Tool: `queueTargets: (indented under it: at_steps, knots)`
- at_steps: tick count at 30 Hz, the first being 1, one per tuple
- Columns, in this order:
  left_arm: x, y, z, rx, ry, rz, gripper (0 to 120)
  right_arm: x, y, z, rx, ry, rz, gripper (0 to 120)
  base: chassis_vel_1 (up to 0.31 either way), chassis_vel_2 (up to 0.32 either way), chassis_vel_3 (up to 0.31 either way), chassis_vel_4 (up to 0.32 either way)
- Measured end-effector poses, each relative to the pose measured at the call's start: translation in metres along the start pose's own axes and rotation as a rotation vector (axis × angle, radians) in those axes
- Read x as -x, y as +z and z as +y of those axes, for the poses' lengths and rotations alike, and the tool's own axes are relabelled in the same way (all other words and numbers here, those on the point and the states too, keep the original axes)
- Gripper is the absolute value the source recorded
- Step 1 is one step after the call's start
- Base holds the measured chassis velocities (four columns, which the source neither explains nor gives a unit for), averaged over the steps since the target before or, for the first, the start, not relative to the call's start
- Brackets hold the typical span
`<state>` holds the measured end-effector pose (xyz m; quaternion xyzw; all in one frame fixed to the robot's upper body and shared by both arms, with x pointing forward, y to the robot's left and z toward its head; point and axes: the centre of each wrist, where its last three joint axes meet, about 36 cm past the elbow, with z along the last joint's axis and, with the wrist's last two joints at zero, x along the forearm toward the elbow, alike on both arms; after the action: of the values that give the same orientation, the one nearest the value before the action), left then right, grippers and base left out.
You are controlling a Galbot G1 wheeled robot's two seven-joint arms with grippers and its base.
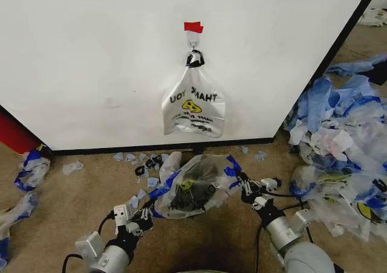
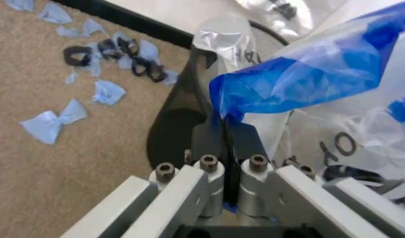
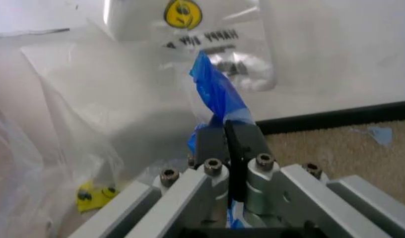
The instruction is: Pick up the garbage bag from the wall and place it over the trash bin.
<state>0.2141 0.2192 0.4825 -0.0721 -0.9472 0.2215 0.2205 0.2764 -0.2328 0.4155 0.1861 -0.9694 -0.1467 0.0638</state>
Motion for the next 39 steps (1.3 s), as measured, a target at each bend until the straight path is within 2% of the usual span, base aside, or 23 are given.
queueTargets:
  at_steps: [6, 17, 30, 36, 39]
  knots:
    - [-0.008, -0.005, -0.004, 0.01, 0.009, -0.01, 0, -0.012, 0.011, 0.001, -0.017, -0.016, 0.021, 0, 0.0, 0.0, 0.0, 0.0]
    - [-0.003, 0.027, 0.01, 0.027, -0.041, 0.022, 0, -0.015, 0.023, -0.009, -0.051, -0.007, 0.037, 0, 0.0, 0.0, 0.0, 0.0]
    - [-0.005, 0.049, 0.016, 0.031, -0.058, 0.042, 0, -0.015, 0.038, -0.013, -0.049, -0.01, 0.046, 0, 0.0, 0.0, 0.0, 0.0]
    - [-0.007, 0.028, 0.006, 0.019, -0.022, -0.021, 0, -0.007, 0.025, -0.014, -0.038, -0.076, -0.025, 0, 0.0, 0.0, 0.0, 0.0]
    - [-0.006, 0.01, 0.001, 0.036, 0.001, -0.087, 0, 0.005, 0.012, -0.015, 0.002, -0.142, -0.111, 0, 0.0, 0.0, 0.0, 0.0]
